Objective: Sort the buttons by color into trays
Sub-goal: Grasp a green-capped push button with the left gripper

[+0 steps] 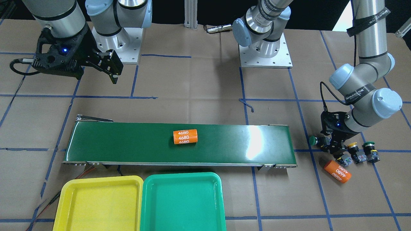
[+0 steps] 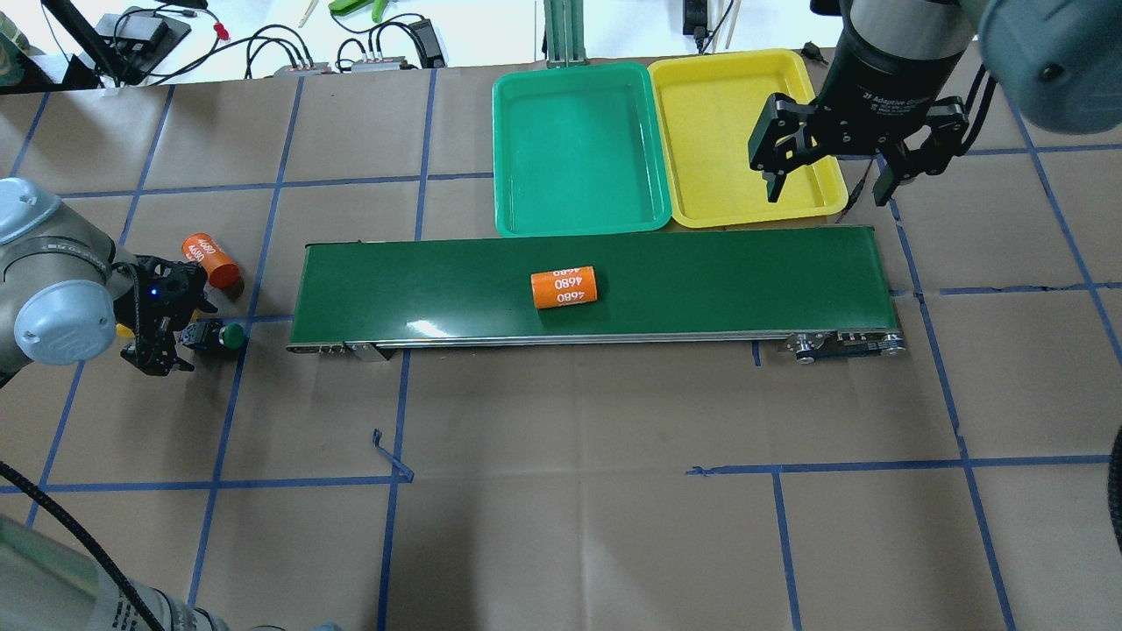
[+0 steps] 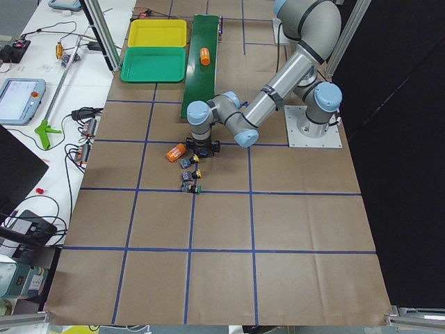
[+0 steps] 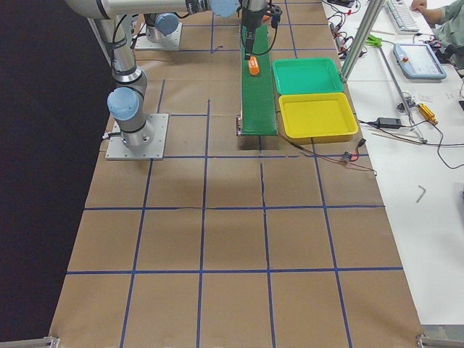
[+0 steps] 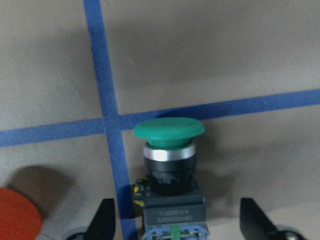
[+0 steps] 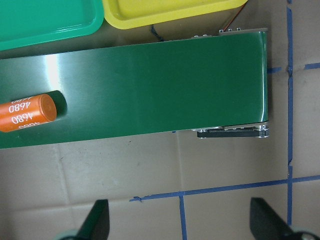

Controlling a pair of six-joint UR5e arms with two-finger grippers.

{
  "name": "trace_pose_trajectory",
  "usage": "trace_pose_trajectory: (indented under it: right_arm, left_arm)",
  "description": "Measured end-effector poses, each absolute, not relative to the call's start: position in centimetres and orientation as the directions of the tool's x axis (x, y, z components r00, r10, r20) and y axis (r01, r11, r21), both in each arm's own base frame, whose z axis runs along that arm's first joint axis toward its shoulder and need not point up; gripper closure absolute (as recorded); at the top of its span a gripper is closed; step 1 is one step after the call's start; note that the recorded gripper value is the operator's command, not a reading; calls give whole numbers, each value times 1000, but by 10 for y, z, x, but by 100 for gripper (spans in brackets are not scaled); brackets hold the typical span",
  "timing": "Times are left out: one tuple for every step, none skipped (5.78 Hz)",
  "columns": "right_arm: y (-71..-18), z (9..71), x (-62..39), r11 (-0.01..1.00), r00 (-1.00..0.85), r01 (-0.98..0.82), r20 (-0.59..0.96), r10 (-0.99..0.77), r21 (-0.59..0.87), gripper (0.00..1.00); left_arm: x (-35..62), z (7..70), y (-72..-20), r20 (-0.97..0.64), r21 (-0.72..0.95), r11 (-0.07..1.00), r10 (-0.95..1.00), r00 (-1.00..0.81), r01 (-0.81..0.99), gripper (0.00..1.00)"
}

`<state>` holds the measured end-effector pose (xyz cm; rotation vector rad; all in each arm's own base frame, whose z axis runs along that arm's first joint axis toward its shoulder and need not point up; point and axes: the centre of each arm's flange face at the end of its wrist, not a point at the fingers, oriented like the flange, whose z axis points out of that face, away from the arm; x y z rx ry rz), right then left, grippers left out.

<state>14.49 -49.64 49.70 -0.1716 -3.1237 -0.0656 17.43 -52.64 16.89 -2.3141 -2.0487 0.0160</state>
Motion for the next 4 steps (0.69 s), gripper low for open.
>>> trace_pose_trajectory:
  right_arm:
    - [-496,497,145,993,-994,111,14,111,41,0]
    - [-497,497,145,993,-994,112,13,112,41,0]
    - [-496,497,145,993,-994,112,13,112,41,0]
    - [-496,497,145,993,-994,112,13,112,42,0]
  left_arm:
    - [175,169,-527,22,-42,-116,993,117,992,94]
    - [175,169,-527,20,-40,-112,993,113,993,95]
    - [173,174,-528,15,-36,-111,994,112,993,97]
    - [169,190,-529,12,-31,-104,995,104,994,97]
